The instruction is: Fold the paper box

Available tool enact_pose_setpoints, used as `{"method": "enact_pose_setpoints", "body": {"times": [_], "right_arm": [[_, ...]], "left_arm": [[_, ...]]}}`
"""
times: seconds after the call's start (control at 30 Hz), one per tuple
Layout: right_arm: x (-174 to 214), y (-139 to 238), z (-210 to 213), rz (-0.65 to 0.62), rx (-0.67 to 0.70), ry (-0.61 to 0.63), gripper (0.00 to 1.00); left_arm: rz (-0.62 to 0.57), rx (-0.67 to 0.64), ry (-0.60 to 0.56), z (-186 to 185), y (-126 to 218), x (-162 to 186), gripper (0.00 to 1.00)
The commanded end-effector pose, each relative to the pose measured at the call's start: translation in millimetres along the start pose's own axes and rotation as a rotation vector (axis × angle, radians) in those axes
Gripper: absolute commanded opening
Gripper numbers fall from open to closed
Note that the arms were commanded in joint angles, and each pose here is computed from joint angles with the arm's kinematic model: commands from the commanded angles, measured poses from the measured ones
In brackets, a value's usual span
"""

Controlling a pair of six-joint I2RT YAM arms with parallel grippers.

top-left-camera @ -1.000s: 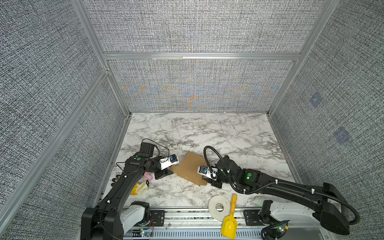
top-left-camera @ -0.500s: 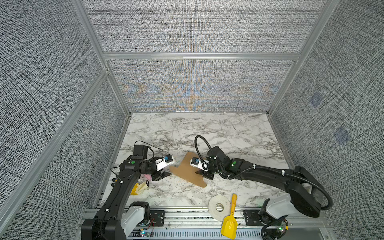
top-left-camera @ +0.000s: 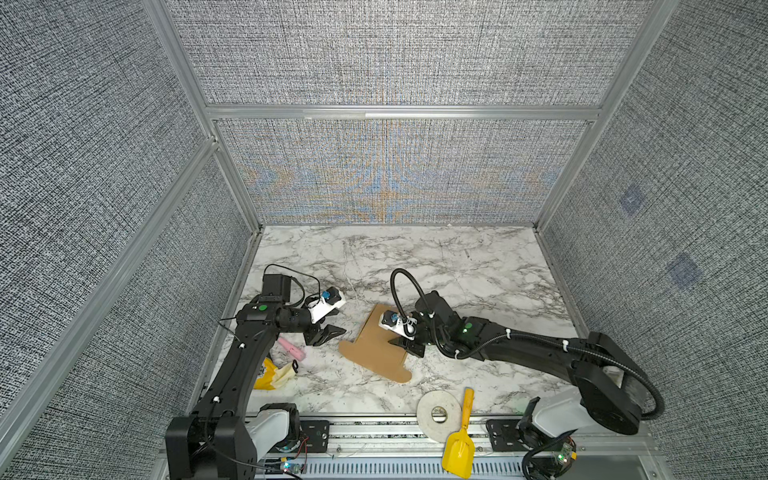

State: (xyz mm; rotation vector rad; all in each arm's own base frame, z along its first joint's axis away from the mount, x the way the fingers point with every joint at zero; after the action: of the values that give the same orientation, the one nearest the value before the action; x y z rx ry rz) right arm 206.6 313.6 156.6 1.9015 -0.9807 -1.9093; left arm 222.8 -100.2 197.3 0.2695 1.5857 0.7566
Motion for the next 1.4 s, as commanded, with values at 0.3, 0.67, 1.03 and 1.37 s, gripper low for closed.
{"method": "enact_pose_setpoints", "body": {"times": [0.3, 0.67, 1.03, 1.37], "right_arm": [[38, -25, 9, 0.123, 0.008, -0.019, 0.36], [38, 33, -13, 0.088, 0.166, -0.095, 0.41], [76, 65, -7, 0.081, 0.353, -0.021, 0.58], [80, 58, -4, 0.105, 0.398, 0.363, 0.69]], "left_arm": [[0.061, 0.026, 0.128, 10, -30, 25, 0.63], [0.182, 0.178, 0.149, 11, -77, 28, 0.58], [0.275, 0.207, 0.34, 29, -101, 41, 0.37], [0.355, 0.152, 0.441, 35, -107, 57, 0.24]]}}
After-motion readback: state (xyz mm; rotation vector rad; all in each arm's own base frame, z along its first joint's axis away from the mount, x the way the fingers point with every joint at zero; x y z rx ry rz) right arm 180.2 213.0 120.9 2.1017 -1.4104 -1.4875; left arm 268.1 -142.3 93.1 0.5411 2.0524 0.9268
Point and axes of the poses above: each gripper's point midway between its finger pads, its own y axis back along the fingers, its own z axis along the line the jaws close on, x = y × z, the point moved 5 cm from there along y, back along the fingers, and after that the axes turned 3 degrees about -y, right-handed, at the moved point
